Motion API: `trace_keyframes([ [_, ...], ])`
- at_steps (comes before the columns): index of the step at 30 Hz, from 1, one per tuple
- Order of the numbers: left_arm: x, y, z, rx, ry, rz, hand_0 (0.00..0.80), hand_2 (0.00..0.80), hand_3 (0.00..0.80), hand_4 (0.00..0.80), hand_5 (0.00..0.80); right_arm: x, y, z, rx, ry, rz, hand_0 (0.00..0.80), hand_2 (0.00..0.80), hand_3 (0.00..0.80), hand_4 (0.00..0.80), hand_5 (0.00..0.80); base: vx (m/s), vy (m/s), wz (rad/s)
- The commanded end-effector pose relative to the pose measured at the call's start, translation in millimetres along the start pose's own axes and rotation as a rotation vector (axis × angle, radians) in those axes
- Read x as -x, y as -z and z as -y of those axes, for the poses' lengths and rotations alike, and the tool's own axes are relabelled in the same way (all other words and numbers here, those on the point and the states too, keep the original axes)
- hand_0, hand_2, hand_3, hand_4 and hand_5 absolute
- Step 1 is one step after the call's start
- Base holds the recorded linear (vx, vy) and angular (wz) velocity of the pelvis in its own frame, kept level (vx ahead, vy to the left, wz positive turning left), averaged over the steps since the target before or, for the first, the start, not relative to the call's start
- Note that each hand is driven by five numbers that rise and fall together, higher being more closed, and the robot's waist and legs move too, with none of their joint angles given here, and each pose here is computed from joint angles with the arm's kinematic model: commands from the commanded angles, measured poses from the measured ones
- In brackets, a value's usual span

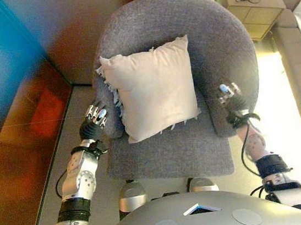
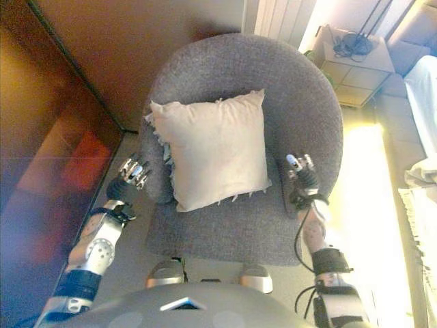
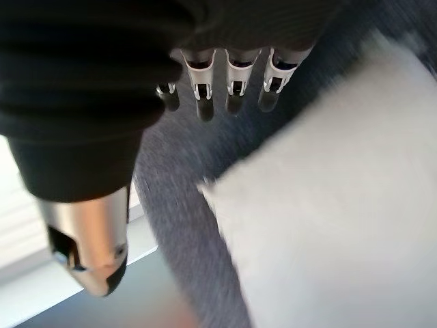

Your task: Pick up the cushion and take it to the sofa

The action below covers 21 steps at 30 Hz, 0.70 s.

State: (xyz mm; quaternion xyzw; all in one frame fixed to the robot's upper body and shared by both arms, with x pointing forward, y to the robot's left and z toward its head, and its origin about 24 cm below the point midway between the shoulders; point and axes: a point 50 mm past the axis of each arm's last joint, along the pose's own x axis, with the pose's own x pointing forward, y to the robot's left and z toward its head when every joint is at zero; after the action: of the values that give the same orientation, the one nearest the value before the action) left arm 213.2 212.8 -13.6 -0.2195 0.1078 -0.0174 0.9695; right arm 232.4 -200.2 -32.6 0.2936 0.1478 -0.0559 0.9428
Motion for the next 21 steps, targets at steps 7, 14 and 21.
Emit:
trace_keyframes([
  [7,-2,-12,28,0.087,0.204,0.157,0.0,0.0,0.0,0.0,0.0,8,2,-34,-0.389,-0.307,0.114,0.0,0.0,0.0,0.0,0.0,-0.062,0.027,-0.12],
  [14,-3,-7,36,0.084,0.238,0.132,0.0,0.0,0.0,0.0,0.0,4,11,-40,-0.37,-0.328,0.074,0.0,0.0,0.0,0.0,0.0,-0.009,0.013,-0.08],
  [21,2,-2,30,0.071,0.209,0.106,0.0,0.0,0.0,0.0,0.0,7,14,-38,-0.351,-0.324,0.061,0.0,0.0,0.0,0.0,0.0,0.0,0.0,0.0],
])
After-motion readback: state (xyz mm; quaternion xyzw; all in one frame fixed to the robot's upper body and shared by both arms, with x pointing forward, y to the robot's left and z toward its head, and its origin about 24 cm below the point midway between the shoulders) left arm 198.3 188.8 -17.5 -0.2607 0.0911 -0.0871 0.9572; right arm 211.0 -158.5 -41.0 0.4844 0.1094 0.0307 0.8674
